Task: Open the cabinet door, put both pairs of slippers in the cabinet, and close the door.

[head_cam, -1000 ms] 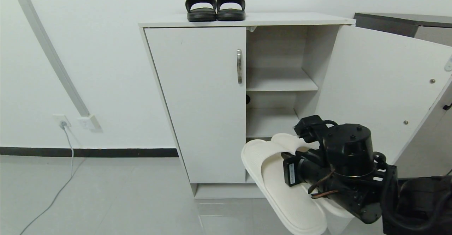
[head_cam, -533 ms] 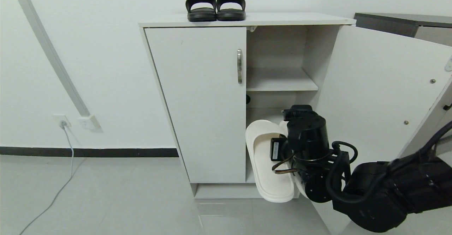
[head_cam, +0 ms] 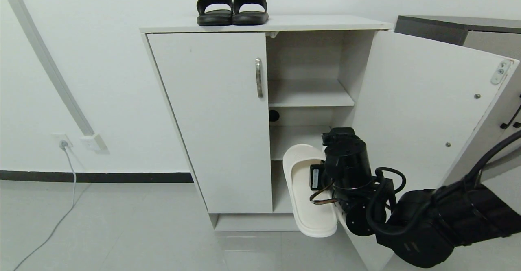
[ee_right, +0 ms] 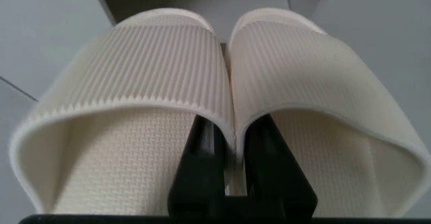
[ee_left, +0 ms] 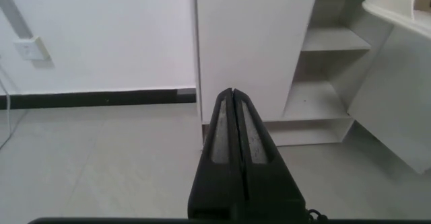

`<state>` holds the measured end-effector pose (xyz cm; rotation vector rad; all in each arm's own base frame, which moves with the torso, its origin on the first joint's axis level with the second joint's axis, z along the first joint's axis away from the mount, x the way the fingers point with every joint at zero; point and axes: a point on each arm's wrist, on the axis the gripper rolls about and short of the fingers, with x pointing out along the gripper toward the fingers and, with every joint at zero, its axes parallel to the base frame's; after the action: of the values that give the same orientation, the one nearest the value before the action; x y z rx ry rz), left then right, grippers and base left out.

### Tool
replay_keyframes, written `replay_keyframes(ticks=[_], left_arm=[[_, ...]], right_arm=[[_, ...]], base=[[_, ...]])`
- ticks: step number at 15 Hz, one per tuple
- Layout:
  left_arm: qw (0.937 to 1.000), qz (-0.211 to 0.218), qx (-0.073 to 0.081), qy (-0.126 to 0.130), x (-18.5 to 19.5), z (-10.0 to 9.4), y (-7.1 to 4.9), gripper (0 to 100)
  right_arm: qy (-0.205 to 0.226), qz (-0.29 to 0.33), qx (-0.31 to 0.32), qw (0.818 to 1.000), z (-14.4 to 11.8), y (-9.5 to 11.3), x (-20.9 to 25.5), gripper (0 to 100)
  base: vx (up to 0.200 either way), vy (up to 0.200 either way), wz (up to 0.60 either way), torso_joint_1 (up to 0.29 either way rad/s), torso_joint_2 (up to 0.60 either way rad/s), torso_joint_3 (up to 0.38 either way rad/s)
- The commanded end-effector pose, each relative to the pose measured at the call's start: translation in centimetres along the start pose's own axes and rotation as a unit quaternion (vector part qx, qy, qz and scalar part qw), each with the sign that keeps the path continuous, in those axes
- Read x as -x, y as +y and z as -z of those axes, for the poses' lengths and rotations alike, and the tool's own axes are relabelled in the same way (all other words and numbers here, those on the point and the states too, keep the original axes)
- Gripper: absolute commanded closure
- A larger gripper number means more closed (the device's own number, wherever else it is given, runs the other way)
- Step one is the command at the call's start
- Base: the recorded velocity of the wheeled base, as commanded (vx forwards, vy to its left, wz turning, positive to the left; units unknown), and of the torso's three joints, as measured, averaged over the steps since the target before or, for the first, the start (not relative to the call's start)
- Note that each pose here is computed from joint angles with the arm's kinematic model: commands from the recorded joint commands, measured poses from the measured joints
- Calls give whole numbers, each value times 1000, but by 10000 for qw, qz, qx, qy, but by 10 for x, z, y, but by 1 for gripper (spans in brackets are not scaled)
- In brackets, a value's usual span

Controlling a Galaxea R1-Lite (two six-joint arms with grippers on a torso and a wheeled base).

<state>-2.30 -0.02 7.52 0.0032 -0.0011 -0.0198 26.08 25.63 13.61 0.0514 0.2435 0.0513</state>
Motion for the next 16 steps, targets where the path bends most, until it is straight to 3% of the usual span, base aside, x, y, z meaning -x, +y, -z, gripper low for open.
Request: replay_keyframes(ticks=[1,16], left_arm=[[10000,-7,1,13,0,0,0,100],[10000,-7,1,13,0,0,0,100]], right_arm=[[64,11,58,10000,6,1,-3,100],[171,69,155,9997,28,4,-21,100]], base=[[0,0,0,0,0,0],[0,0,0,0,0,-28]])
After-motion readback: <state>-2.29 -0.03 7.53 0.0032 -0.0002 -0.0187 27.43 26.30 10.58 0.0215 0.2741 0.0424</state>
